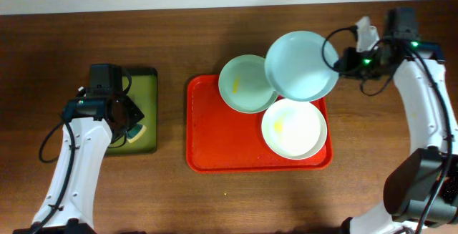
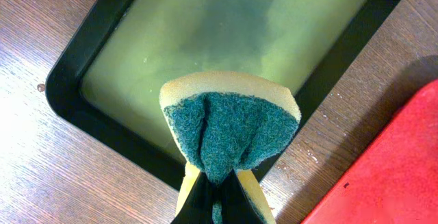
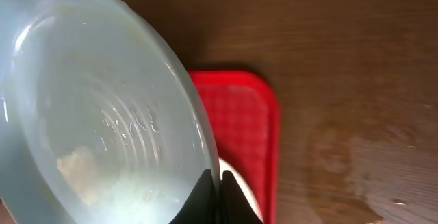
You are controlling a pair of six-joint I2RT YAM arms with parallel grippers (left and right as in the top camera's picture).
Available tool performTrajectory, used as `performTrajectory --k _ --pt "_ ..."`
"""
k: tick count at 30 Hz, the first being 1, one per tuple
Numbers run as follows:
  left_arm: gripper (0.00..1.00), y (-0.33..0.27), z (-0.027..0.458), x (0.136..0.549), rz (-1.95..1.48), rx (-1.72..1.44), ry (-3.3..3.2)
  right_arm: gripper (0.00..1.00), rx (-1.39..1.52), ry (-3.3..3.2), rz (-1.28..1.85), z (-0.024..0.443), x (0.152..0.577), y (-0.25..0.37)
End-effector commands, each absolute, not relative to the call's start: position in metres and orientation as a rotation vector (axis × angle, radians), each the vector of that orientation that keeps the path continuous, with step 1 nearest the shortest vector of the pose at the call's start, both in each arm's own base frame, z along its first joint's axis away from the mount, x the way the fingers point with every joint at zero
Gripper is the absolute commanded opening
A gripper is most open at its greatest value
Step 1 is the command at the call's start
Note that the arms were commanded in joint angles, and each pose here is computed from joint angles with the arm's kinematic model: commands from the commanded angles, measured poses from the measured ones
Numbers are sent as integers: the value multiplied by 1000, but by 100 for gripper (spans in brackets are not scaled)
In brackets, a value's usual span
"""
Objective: Clean dirty plates on tray and stack at the side
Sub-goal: 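Move the blue plate right and set it on the table with the right gripper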
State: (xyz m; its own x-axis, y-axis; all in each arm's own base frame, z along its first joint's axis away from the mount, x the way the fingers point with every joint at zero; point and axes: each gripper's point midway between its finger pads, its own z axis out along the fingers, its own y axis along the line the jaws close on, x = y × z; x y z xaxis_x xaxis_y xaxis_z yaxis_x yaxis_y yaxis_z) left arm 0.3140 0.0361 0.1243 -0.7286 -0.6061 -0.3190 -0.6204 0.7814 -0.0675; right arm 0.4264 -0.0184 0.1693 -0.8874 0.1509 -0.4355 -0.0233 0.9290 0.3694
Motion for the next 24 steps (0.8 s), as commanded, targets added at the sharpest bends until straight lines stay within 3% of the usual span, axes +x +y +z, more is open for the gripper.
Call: performTrajectory --k 1,7,17,24 --pt "0 37 136 318 47 -912 2622 4 242 2584 542 165 428 -53" --pt "0 37 136 319 44 -910 2615 4 506 2553 500 146 429 -113" --pt "0 37 137 321 41 -908 2609 4 775 2555 112 113 427 -183" --pt "0 37 137 321 41 -907 2608 4 821 2515 21 105 432 -207"
